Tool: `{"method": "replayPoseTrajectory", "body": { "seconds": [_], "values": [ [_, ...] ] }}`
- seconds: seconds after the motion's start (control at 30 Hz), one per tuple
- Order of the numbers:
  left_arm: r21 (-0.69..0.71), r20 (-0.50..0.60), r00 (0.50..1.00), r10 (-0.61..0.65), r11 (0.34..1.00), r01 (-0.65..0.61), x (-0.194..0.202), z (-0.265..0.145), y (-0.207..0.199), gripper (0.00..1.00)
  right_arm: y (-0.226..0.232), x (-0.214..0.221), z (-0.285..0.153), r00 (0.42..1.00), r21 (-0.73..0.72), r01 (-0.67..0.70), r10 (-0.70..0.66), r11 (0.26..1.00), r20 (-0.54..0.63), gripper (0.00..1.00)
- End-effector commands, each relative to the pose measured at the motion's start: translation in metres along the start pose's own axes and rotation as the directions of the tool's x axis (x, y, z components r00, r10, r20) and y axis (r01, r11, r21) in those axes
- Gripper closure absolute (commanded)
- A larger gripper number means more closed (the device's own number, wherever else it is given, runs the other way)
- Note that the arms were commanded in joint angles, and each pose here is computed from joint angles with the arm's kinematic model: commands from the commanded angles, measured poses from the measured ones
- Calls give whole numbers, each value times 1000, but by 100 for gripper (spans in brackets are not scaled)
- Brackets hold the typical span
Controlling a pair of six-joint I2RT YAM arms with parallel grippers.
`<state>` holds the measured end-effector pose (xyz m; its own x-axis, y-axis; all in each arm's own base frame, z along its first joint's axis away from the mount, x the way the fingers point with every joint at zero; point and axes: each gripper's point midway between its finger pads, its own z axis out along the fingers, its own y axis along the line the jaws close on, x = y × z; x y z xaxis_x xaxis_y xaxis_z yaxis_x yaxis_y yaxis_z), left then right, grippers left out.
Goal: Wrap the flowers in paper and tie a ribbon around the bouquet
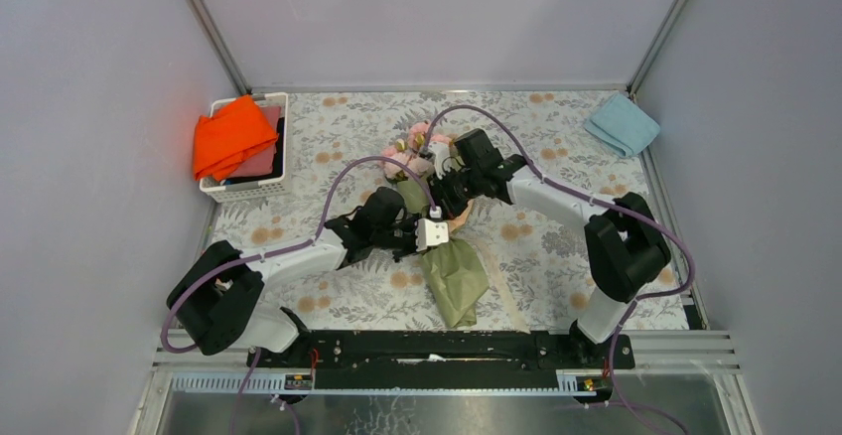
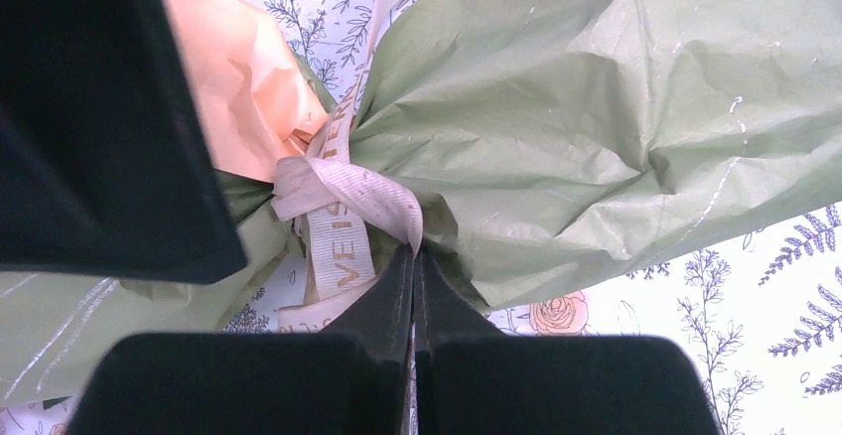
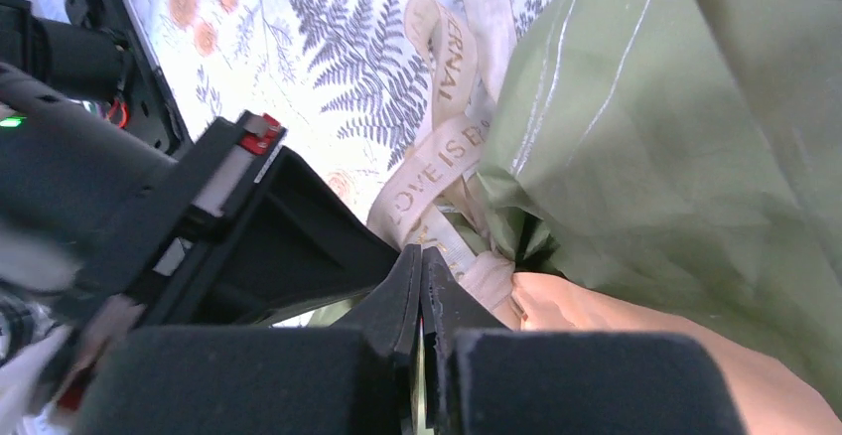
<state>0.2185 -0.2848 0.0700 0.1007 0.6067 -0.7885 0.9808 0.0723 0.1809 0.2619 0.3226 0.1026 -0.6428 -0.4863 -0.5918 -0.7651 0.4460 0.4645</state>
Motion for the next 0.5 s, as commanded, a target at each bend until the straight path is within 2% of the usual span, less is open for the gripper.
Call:
{"method": "replayPoseTrajectory", "body": {
  "seconds": [0.0,0.1,0.2,0.33,0.47],
  "values": [
    [-8,17,999,47,999,-47,-5,-2,0,100,13,-33,-17,989,15,64,-66,998,134,100],
    [-8,19,998,55,998,-54,-5,-3,0,100,12,-25,-14,993,8,57,-58,998,103,99],
    [18,30,995,95,995,-96,-6,-3,-5,100,12,-15,-6,997,-21,41,-39,999,63,90],
    [39,13,993,118,992,-118,1,-4,-9,86,14,-3,5,999,-44,35,-34,998,19,81],
    [81,-12,986,168,983,-166,11,-6,-17,85,4,8,11,999,-6,37,-37,999,-14,76]
  ]
}}
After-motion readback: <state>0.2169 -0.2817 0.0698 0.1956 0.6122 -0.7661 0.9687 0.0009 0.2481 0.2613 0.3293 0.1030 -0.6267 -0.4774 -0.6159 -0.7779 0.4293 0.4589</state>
